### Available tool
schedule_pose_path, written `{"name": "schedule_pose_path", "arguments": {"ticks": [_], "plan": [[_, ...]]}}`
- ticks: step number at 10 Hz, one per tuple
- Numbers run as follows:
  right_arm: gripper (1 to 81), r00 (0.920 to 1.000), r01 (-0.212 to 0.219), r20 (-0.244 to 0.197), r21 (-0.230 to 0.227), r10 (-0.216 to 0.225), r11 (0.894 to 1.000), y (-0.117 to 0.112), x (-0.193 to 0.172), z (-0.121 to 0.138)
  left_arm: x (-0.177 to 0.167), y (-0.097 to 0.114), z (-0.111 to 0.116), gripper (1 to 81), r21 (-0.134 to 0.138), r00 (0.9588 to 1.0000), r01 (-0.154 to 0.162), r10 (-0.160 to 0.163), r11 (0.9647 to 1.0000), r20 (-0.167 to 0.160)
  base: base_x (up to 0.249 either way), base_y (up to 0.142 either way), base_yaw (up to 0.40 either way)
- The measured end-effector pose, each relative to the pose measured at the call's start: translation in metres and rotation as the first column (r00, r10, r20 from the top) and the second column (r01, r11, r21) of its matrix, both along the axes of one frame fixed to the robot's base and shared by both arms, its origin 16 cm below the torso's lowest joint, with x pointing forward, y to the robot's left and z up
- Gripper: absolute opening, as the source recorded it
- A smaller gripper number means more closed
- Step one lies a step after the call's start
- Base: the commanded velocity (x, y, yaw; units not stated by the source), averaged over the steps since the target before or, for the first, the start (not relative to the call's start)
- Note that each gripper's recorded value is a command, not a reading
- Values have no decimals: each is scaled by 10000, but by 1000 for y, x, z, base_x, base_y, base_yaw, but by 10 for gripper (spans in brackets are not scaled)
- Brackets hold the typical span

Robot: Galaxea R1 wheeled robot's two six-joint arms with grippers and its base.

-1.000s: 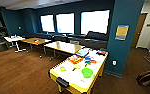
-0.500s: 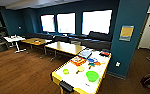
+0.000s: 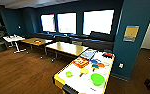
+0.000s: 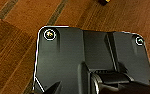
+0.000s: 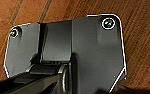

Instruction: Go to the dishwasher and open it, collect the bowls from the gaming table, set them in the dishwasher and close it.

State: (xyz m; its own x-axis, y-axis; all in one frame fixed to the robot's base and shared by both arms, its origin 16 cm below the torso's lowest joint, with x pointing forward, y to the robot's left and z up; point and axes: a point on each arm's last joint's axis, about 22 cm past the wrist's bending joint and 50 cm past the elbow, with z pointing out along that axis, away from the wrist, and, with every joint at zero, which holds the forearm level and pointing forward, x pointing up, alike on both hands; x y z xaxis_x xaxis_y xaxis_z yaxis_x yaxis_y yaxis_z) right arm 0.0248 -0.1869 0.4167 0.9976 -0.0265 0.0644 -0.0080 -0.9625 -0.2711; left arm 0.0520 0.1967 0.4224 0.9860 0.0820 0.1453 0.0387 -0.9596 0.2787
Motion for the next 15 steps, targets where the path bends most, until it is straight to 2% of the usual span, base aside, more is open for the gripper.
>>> {"name": "schedule_pose_path", "arguments": {"ticks": [15], "plan": [[811, 10000, -3, -11, 24, 3, 10000, 2, -1, 0, 0, 0, 0, 811, 10, 10000, -5, 5, 10000, -2, 117, 135, 0]]}}
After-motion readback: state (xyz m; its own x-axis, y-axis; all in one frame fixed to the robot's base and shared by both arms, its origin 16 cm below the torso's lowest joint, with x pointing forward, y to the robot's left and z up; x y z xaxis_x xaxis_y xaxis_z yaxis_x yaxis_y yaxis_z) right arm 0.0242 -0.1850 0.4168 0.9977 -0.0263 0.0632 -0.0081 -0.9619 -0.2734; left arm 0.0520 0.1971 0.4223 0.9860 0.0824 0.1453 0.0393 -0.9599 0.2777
